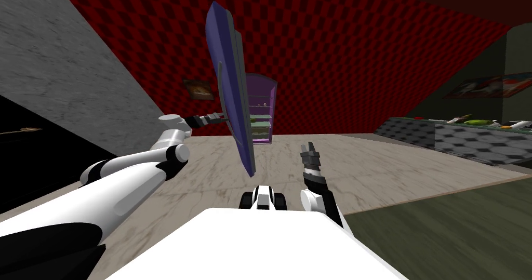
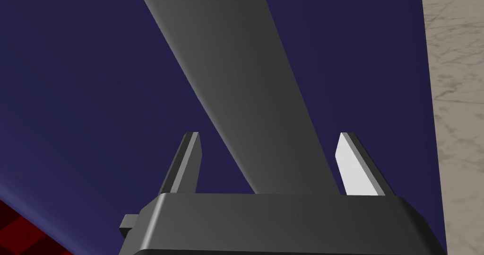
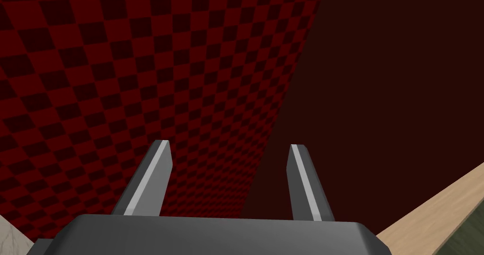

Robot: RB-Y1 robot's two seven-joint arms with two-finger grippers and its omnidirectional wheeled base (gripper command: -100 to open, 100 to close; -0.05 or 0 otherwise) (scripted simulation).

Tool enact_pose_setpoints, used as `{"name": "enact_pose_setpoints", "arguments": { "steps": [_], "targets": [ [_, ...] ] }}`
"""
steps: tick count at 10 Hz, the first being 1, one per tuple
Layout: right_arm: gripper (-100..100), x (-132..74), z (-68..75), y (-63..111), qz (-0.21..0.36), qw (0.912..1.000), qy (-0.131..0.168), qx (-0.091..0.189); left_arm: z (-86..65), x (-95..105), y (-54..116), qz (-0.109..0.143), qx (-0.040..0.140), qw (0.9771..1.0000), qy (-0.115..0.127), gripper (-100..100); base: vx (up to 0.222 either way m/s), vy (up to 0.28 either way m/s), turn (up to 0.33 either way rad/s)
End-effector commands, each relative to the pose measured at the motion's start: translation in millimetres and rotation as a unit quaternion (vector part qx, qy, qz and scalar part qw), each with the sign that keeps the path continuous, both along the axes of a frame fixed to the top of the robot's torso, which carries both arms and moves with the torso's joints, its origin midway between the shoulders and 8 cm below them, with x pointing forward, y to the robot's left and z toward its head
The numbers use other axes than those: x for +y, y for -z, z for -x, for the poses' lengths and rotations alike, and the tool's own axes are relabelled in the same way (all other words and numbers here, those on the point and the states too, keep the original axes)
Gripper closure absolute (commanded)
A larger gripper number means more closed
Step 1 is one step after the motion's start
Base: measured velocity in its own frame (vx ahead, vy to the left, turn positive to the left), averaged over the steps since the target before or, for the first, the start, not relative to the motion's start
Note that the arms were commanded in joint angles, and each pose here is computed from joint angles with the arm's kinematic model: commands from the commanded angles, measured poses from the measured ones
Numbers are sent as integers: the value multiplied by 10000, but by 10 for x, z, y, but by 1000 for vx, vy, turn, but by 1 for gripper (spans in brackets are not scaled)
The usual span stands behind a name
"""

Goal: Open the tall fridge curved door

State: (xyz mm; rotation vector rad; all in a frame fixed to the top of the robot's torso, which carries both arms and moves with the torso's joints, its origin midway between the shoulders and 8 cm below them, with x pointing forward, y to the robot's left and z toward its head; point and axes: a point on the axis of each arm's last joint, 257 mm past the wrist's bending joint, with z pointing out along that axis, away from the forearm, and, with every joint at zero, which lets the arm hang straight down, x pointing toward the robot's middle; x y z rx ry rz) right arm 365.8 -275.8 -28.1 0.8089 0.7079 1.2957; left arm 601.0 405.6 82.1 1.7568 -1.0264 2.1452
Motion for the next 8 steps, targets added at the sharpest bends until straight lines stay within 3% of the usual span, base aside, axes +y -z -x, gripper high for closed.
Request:
{"name": "enact_pose_setpoints", "arguments": {
  "steps": [1, 2, 3, 4, 6, 7, 8],
  "targets": [
    [0, 0, 0, 0, 0, 10000, 0, 0, -15, 128, -53, -4, 30, 9999, -167, -100, -138, 216, -419],
    [0, 2, -1, -1, -1, 10000, -2, -1, -22, 139, -57, 3, 25, 9998, -194, -100, -127, 126, -297],
    [0, 1, -1, 0, -2, 10000, -1, 0, -66, 299, -88, -27, 76, 9989, -451, -100, -173, 140, -299],
    [0, 2, -1, -1, -2, 10000, -2, -2, -93, 343, -104, -4, 53, 9985, -552, -100, -171, 117, -330],
    [0, 1, 0, 1, -3, 10000, -1, 0, -94, 344, -101, -1, 56, 9985, -553, -100, -24, 27, -60],
    [0, 1, 0, 1, -3, 10000, 0, 1, -139, 532, -146, -22, 85, 9962, -862, -100, -60, 55, -274],
    [0, 2, -1, -1, -3, 10000, -2, -1, -150, 555, -154, -11, 73, 9958, -911, -100, -125, 87, -377]
  ]
}}
